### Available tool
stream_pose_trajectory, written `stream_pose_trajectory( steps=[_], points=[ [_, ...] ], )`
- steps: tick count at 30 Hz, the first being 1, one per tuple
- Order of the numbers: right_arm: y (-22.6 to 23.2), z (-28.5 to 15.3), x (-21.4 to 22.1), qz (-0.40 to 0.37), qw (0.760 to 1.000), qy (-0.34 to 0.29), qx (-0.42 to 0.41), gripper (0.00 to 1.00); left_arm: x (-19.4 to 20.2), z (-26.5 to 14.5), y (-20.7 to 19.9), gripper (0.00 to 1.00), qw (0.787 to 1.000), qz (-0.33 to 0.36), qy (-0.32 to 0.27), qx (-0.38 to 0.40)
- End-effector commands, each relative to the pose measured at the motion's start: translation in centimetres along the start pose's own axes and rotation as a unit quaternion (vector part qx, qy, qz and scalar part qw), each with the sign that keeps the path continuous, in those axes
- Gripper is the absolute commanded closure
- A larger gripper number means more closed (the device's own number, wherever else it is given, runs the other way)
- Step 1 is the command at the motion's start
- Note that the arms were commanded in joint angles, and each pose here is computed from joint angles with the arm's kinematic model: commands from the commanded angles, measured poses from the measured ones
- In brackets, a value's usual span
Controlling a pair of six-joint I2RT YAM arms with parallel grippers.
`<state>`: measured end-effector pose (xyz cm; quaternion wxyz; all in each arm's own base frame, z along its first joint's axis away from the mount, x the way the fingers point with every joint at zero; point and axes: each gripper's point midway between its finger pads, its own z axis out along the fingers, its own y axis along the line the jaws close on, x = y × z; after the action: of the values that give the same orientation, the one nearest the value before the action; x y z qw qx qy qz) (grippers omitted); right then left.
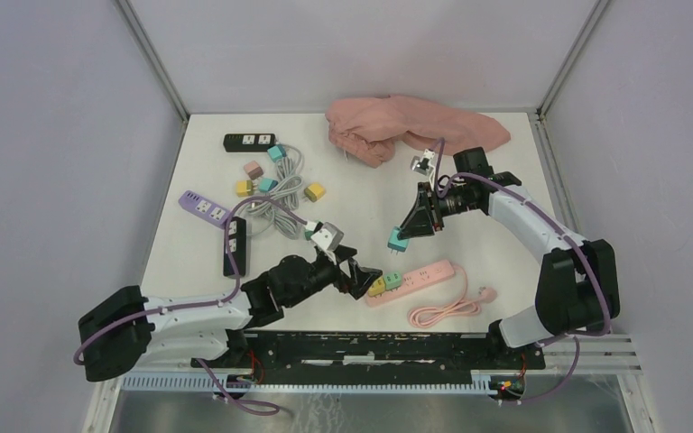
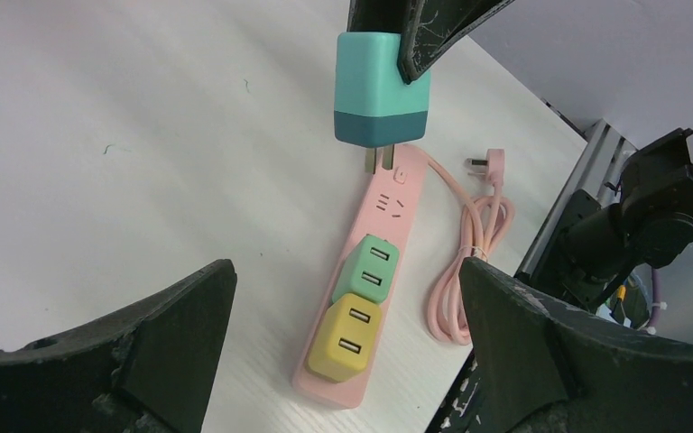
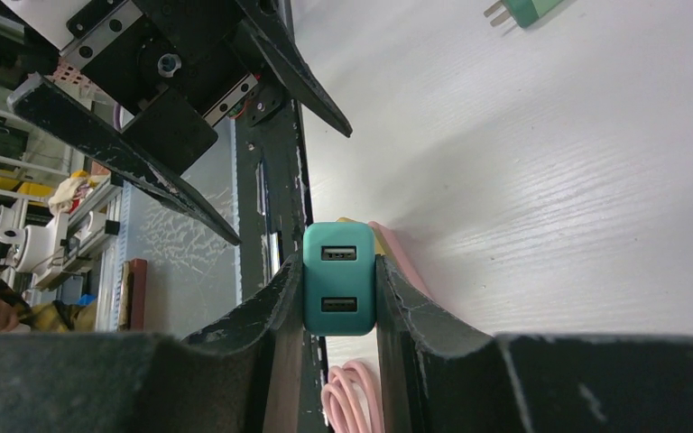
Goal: Pull the plug off the socket
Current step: Remove the plug from the socket, then place the plug at the center of the board.
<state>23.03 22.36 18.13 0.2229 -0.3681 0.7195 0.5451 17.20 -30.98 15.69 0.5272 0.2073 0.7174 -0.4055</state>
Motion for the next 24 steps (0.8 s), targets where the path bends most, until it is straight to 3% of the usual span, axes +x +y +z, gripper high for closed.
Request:
stream_pose_trajectory(
  steps=[1,13,24],
  points=[
    [-0.7,0.1,-0.6,0.018,1.0,-0.014,0.001,0.97,-1.9,0.9,-0.6,0.0,0.999,-0.03,-0.018,-0.009],
    [-2.9,0.7,-0.7,0.124,0.992,-0.02,0.022,0.95,-1.5,2.5,0.6,0.05,0.997,-0.034,0.024,-0.069],
    [-3.8,0.9,-0.2,0.154,0.987,-0.012,0.033,0.95,-2.0,6.5,0.5,0.08,0.989,-0.033,0.05,-0.134]
  ],
)
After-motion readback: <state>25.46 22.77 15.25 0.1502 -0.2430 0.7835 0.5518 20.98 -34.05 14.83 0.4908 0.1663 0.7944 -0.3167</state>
